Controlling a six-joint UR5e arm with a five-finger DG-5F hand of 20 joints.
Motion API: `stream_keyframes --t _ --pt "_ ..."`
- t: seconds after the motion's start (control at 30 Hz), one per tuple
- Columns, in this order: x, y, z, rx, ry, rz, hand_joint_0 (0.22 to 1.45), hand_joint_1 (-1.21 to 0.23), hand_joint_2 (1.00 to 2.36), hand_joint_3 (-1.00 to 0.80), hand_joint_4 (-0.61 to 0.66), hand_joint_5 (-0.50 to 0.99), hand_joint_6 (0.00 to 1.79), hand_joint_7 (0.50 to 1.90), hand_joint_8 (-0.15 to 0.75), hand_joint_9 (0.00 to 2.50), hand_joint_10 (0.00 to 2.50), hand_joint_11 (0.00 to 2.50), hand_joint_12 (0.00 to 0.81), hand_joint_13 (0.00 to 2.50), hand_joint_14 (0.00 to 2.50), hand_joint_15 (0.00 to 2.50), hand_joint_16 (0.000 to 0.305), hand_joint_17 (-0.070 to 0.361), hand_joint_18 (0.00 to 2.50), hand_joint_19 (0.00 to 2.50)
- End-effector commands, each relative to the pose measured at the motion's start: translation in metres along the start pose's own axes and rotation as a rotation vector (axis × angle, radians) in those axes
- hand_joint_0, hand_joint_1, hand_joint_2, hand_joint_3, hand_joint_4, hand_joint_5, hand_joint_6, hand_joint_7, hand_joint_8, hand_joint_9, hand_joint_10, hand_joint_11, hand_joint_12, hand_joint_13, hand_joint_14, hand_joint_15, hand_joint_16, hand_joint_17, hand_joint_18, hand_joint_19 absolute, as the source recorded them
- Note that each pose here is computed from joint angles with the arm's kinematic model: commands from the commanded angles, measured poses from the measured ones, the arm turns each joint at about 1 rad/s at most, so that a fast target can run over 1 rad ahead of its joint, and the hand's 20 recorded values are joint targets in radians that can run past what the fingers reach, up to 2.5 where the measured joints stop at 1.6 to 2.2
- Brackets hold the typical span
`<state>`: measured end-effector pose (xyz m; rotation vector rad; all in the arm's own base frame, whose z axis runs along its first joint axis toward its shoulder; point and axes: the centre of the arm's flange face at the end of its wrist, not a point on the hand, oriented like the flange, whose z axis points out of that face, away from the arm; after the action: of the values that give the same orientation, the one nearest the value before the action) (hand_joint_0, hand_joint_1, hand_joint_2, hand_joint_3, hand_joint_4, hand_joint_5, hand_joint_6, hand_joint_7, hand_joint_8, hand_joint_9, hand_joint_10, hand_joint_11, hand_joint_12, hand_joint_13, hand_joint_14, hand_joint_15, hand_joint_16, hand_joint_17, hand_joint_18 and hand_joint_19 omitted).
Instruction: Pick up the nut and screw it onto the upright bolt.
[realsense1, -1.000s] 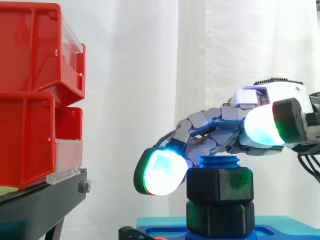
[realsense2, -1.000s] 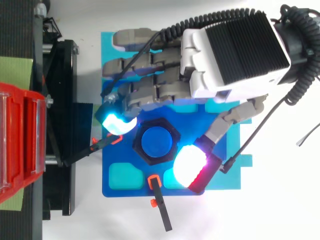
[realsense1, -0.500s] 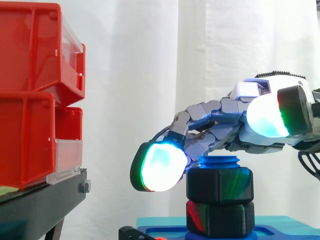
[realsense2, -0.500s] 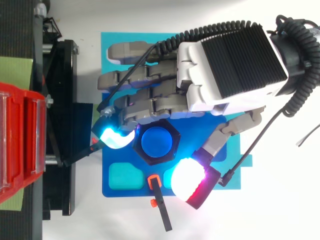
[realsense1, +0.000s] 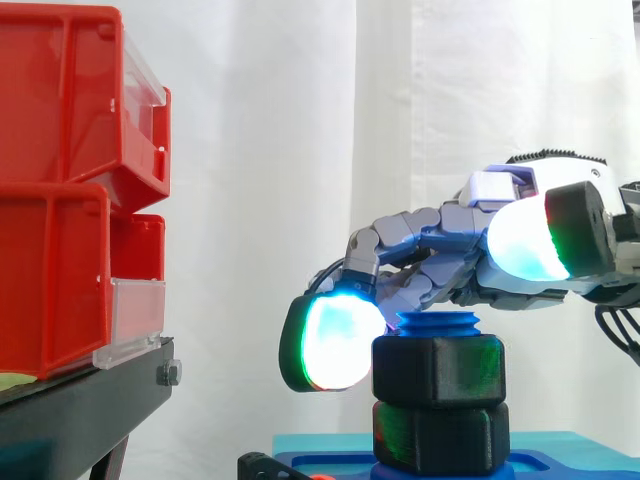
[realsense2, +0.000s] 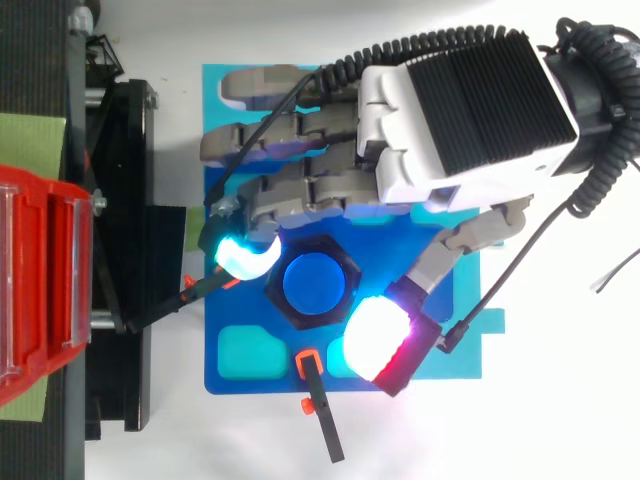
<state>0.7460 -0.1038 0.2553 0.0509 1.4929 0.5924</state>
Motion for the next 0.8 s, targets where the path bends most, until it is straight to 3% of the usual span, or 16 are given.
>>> stream_keyframes --t 0.0,0.17,0.33,0.6,0.77 --pt "-0.001 -0.003 -0.002 0.004 -0.001 0.0 0.48 -0.27 1.0 -0.5 0.27 -0.05 0.5 1.11 0.248 0.64 0.0 0.0 0.297 0.28 0.0 0.0 0.037 0.083 0.0 0.0" --pt "-0.003 -0.007 -0.004 0.008 -0.006 0.0 0.48 -0.29 1.0 -0.5 0.24 -0.03 0.5 1.21 0.254 0.7 0.0 0.0 0.291 0.32 0.0 0.0 0.035 0.079 0.0 0.0" --pt "-0.006 -0.011 -0.006 0.01 -0.008 -0.003 0.48 -0.21 1.0 -0.5 0.18 0.0 0.5 1.31 0.26 0.79 0.0 0.0 0.284 0.36 0.0 0.0 0.035 0.078 0.0 0.0" --pt "-0.007 -0.013 -0.007 0.011 -0.01 -0.004 0.49 -0.21 1.0 -0.5 0.13 0.03 0.5 1.38 0.249 0.92 0.0 0.0 0.27 0.42 0.0 0.0 0.031 0.071 0.04 0.0" --pt "-0.008 -0.014 -0.008 0.014 -0.011 -0.005 0.49 -0.22 1.0 -0.5 0.1 0.05 0.5 1.35 0.232 0.96 0.0 0.0 0.242 0.39 0.0 0.0 0.028 0.063 0.04 0.0"
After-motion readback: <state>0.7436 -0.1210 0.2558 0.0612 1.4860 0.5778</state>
